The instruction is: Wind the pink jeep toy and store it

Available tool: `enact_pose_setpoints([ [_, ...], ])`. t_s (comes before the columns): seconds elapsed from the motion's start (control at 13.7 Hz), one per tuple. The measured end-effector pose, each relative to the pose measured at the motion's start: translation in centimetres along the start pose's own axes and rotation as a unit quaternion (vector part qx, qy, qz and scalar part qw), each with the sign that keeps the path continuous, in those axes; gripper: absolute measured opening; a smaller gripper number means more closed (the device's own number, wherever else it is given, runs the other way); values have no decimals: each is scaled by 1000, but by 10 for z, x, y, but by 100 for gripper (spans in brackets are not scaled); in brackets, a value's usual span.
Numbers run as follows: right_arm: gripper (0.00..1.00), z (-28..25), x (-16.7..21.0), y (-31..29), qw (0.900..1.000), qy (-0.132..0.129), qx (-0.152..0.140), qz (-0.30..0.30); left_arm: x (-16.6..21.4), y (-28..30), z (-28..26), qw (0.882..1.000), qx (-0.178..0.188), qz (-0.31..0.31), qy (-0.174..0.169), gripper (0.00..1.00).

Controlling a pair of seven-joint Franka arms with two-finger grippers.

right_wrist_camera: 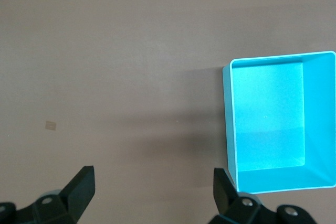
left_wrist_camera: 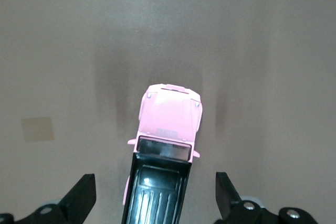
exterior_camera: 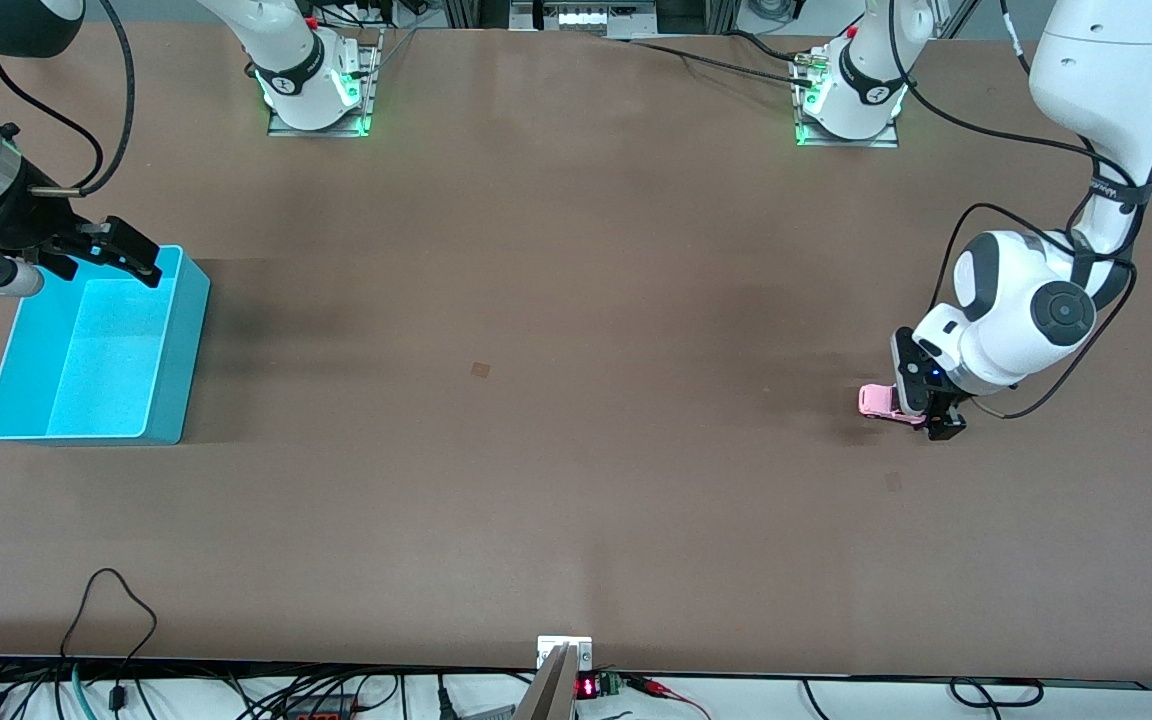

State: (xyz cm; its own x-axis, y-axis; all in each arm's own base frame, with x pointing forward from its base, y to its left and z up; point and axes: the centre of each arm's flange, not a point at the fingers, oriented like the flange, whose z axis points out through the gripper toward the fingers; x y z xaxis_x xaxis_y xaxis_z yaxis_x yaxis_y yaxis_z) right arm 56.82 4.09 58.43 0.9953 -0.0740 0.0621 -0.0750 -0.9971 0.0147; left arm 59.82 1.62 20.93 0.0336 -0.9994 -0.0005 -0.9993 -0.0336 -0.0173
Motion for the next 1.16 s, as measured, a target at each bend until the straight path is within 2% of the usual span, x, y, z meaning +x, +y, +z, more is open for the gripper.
enact_pose_setpoints([
  [0.07, 100, 0, 0, 0, 1000, 0, 0, 0, 0, 1, 3, 1000, -2, 6, 0, 100],
  [0.15, 100, 0, 0, 0, 1000, 0, 0, 0, 0, 1, 5, 1000, -4, 12, 0, 93],
  [0.29, 100, 0, 0, 0, 1000, 0, 0, 0, 0, 2, 8, 1000, -7, 17, 0, 68],
  [0.44, 100, 0, 0, 0, 1000, 0, 0, 0, 0, 1, 7, 1000, -5, 18, 0, 49],
  [1.02, 100, 2, 1, 0, 1000, -1, 0, 0, -2, 1, 7, 1000, -5, 16, 0, 49],
  [1.16, 100, 2, 1, 0, 1000, -1, 0, 0, -12, 1, 7, 1000, -5, 13, 0, 49],
])
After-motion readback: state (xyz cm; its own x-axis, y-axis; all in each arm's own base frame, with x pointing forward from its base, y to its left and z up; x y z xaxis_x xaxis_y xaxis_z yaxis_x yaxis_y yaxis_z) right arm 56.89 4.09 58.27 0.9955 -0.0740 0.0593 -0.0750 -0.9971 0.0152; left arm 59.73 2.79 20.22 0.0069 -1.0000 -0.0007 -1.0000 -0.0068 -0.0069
